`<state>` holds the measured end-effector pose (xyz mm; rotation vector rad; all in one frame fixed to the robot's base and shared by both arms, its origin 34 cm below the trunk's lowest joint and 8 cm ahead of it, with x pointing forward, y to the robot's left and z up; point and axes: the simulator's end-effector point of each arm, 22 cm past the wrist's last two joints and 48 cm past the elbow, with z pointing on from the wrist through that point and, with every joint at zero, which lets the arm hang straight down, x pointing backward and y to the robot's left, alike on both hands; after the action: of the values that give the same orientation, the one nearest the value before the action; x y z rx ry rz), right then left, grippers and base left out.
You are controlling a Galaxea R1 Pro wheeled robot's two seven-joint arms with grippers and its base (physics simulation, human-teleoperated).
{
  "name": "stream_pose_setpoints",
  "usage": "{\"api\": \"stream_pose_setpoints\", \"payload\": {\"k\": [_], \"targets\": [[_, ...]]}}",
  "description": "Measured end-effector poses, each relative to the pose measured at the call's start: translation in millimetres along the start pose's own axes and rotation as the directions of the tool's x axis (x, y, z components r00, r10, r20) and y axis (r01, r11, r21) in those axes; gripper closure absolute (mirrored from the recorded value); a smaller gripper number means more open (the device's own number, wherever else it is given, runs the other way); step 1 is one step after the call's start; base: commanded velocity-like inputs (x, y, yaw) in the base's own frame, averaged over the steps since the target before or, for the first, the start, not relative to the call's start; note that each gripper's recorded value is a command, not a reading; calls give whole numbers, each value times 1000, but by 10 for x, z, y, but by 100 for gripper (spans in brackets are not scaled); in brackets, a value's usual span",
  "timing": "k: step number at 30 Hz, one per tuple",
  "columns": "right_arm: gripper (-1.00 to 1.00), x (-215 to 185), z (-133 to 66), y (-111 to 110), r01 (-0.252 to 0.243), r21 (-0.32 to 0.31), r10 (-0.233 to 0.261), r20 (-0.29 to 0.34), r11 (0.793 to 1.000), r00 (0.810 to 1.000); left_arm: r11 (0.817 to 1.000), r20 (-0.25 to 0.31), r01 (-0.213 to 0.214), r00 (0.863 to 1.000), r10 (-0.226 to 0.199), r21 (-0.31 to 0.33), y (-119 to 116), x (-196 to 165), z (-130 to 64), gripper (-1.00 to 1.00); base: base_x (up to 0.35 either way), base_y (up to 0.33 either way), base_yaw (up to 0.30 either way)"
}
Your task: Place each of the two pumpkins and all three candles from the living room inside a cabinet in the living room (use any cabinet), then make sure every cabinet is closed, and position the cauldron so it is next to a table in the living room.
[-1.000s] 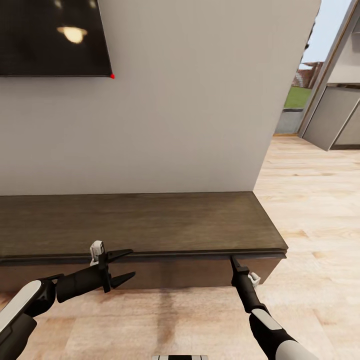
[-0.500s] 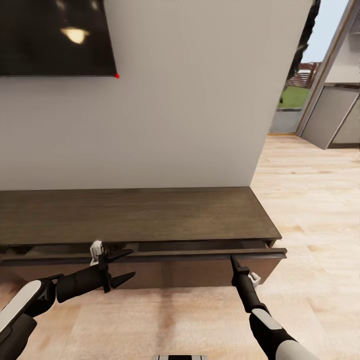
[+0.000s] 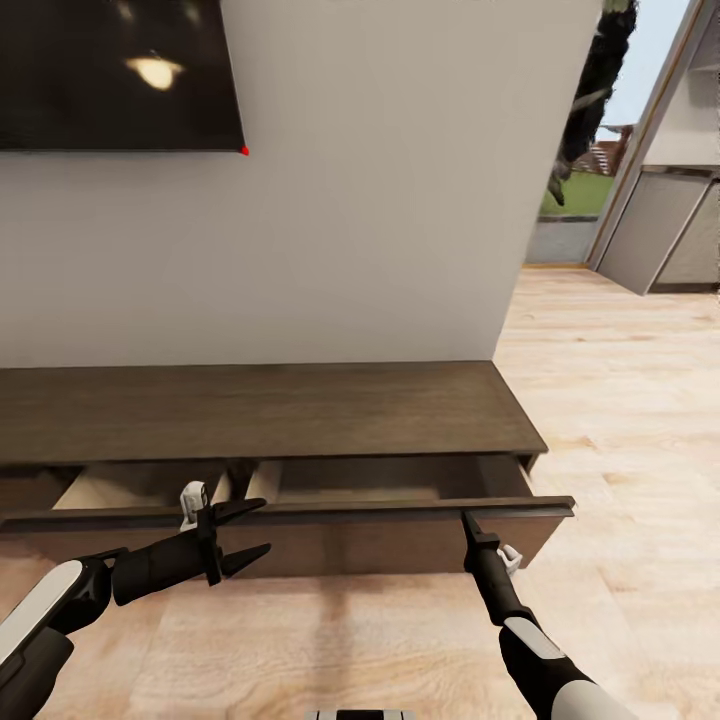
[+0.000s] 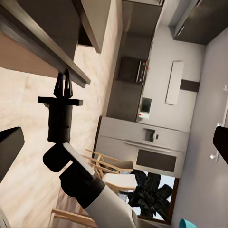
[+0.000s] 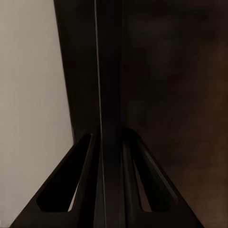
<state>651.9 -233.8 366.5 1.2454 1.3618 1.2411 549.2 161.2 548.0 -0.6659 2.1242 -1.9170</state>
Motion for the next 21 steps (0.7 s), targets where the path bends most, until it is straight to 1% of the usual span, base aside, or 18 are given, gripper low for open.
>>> {"api": "stream_pose_setpoints", "payload": {"k": [13, 21], "targets": [[100, -14, 0, 0, -2, 0, 2, 4, 1000, 1000, 1000, 0, 1, 1000, -1, 0, 1, 0, 1, -100, -198, 0, 0], [100, -15, -1, 3, -4, 0, 4, 5, 1000, 1000, 1000, 0, 0, 1000, 0, 0, 0, 0, -1, -100, -46, 0, 0]]}}
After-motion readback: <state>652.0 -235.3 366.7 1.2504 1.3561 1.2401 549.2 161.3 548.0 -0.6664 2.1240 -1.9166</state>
